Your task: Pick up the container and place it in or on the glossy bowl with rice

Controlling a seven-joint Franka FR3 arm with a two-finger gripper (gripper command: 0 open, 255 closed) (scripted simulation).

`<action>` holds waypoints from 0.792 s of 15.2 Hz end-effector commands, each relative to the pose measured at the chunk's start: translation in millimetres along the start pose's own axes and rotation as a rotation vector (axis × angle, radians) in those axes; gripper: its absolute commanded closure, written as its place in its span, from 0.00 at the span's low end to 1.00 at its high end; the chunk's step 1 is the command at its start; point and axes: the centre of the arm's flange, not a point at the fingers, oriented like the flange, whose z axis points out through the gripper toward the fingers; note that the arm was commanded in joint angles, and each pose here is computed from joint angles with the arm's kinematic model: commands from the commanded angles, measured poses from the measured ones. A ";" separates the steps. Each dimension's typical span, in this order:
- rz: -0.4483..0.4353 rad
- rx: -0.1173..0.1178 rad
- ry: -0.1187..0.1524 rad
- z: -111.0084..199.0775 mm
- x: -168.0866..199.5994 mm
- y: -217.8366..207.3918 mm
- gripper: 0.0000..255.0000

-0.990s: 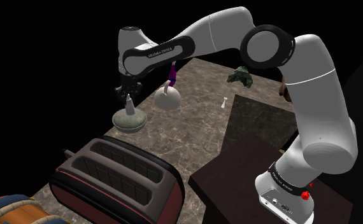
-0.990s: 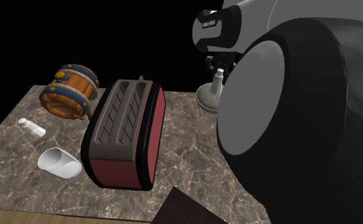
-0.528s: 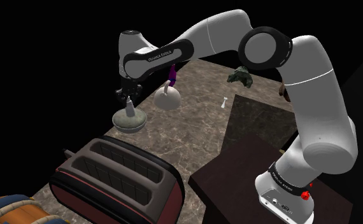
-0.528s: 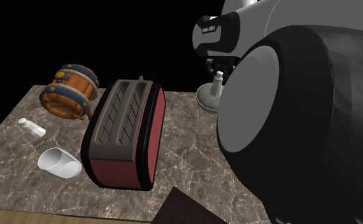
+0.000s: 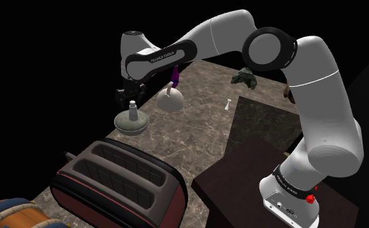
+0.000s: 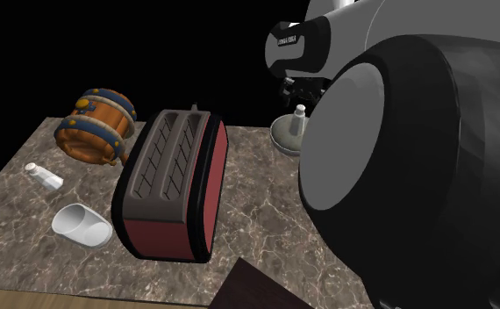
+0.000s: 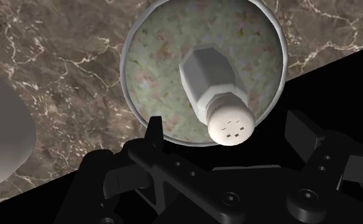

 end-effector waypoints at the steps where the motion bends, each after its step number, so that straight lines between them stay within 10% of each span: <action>1: 0.000 0.000 0.000 -13.2 0.0 0.0 0.00; 12: 0.000 0.000 0.000 -50.0 0.0 0.0 0.00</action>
